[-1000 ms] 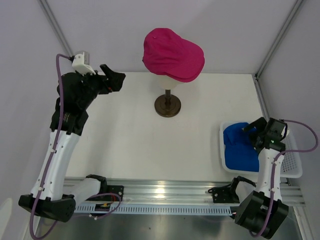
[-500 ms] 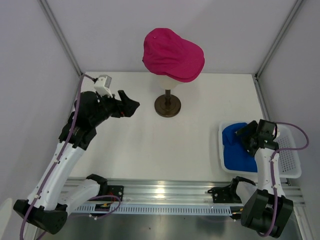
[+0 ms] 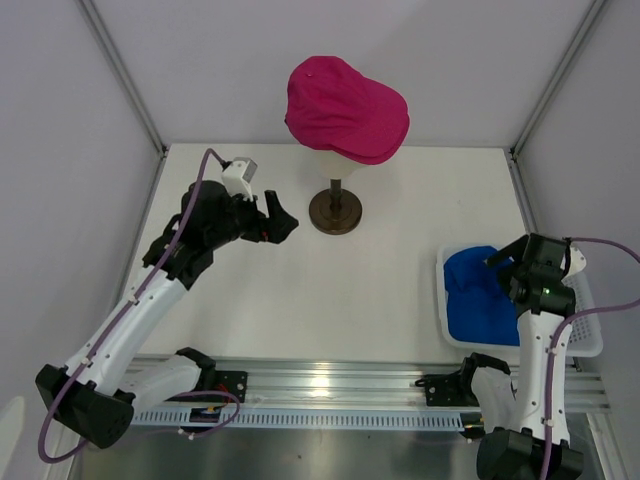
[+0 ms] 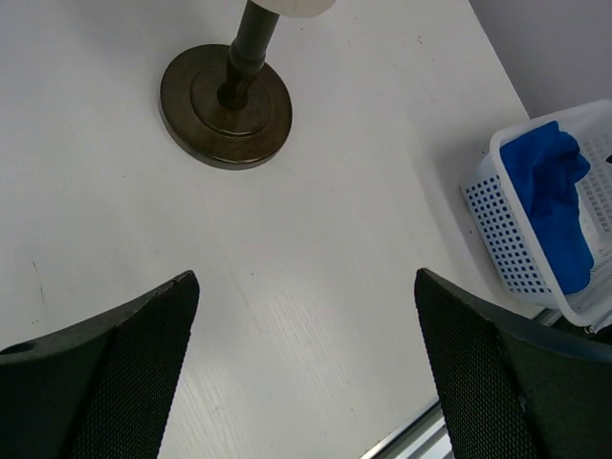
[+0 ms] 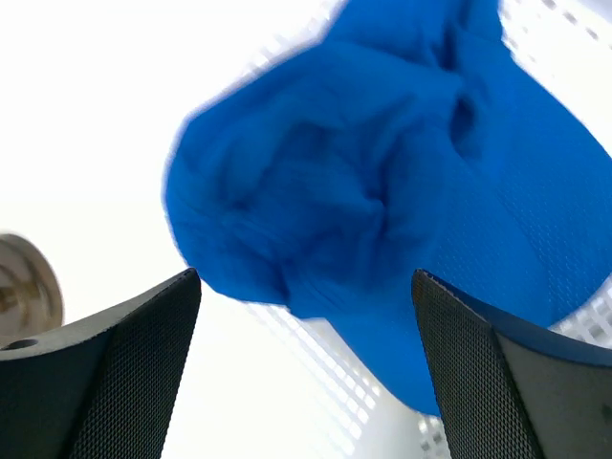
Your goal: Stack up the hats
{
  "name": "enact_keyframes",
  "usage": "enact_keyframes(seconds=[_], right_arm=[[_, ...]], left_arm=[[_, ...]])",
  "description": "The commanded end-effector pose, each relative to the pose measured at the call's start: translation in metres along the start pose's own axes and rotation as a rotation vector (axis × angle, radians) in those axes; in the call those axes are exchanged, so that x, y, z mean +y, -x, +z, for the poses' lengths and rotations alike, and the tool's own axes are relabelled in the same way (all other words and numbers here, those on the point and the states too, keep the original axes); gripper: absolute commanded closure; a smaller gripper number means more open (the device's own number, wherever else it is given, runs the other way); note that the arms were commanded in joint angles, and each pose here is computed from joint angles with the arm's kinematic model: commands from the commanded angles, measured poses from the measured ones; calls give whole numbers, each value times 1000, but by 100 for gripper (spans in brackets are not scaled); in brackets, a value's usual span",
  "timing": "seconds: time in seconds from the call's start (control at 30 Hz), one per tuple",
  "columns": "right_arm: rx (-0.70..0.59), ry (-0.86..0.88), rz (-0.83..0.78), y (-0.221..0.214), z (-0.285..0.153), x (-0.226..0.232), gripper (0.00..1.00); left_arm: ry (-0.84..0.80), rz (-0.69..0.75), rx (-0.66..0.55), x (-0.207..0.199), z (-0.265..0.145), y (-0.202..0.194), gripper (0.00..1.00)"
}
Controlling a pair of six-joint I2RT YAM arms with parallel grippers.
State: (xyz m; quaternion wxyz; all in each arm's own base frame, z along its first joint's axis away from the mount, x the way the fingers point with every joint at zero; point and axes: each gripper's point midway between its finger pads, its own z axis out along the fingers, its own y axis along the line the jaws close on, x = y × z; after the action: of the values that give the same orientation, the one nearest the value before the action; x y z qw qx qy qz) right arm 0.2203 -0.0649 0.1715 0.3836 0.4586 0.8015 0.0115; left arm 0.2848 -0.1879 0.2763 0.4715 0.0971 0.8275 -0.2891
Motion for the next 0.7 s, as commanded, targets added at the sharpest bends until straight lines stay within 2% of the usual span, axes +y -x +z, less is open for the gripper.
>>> enact_keyframes(seconds=[0.0,0.17,0.27,0.37,0.47,0.53,0.57,0.6,0.67], right_arm=[[45,-93,4,-19,-3,-22,7],[117,-72,92,-43,21,-18,8],[173,-81,87,-57,36,-15,14],[165,-83,54,-60,43,-11,17],[150,-79,49,-61,48,-8,25],[135,-69,47,-58,50,-6,38],[125,-63,44,-55,51,-4,47],[117,-58,35,-53,51,-3,69],[103,-50,28,-49,51,-1,84]], left_arm=[[-29,54,-19,-4,-2,-1,3],[5,64,-6,6,1,-12,0],[28,77,-15,10,-3,-13,1],[44,79,-18,14,-3,-15,0],[51,78,-17,15,-2,-15,1],[53,78,-18,16,-2,-15,0],[52,78,-19,15,-2,-15,0],[55,78,-17,16,-2,-16,1],[58,77,-15,17,-2,-17,1]])
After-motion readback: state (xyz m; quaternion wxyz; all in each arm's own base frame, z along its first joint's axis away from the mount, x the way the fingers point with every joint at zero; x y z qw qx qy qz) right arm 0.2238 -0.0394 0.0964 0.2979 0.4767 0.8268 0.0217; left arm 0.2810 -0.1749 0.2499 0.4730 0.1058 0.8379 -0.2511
